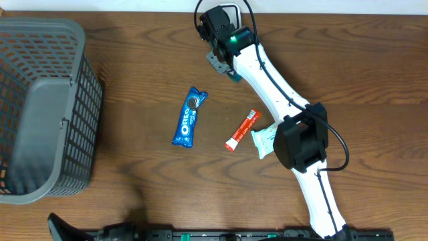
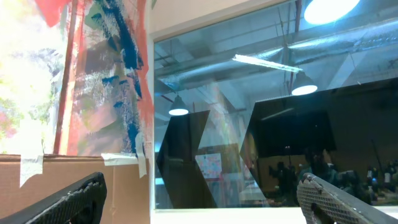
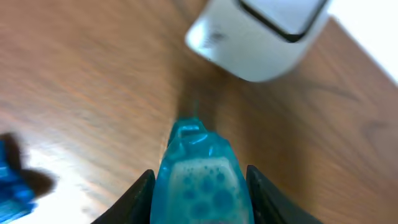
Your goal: Scan the item barcode
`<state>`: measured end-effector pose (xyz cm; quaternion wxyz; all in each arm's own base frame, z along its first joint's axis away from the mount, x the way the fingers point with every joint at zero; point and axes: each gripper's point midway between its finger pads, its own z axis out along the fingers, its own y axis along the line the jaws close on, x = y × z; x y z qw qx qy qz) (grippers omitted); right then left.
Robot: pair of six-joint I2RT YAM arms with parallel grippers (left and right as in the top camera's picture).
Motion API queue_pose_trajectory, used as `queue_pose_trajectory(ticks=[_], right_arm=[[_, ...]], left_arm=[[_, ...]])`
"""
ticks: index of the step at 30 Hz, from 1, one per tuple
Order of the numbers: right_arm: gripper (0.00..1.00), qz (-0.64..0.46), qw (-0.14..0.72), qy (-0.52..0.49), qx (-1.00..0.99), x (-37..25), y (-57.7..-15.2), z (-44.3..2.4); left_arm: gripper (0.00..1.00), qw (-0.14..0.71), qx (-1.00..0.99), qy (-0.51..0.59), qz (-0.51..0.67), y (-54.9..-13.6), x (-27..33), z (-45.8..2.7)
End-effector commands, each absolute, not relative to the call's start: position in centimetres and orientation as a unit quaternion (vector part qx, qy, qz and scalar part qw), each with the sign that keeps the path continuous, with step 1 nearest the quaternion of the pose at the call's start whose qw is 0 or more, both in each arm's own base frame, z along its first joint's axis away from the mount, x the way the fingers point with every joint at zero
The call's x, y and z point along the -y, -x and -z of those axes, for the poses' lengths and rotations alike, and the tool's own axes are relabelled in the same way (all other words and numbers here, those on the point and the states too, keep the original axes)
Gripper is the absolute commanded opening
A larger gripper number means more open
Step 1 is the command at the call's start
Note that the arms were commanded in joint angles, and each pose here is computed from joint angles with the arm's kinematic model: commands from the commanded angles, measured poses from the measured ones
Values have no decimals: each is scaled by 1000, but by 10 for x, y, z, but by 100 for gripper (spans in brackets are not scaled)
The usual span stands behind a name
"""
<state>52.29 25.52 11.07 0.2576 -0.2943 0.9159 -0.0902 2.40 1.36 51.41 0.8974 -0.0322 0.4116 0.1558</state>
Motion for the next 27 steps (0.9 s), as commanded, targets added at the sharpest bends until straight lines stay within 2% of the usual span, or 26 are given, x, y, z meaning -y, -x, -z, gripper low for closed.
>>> queue_pose_trajectory(ticks=[1,5,10,20,24,27], right_arm=[[36,205,327,265,-884,-219,-541,-180],[33,276,358,236,-860,-204,-553,-203],[35,324,395,225,-829,-206,-562,-229],[43,313,482,202,-793,-228,-583,-266],[42,314,501,212,-778,-233,-589,-278],[36,315,502,211,-777,-233,-590,-279]], left_arm=[[98,898,-411,24,-155,-25,-11,-514],[98,898,-412,24,-155,-25,-11,-514],[98,897,-413,24,-155,-25,-11,-513],[98,893,-421,24,-154,-32,-12,-508],[98,893,-424,26,-149,-34,-13,-507],[98,893,-424,26,-149,-34,-13,-507]])
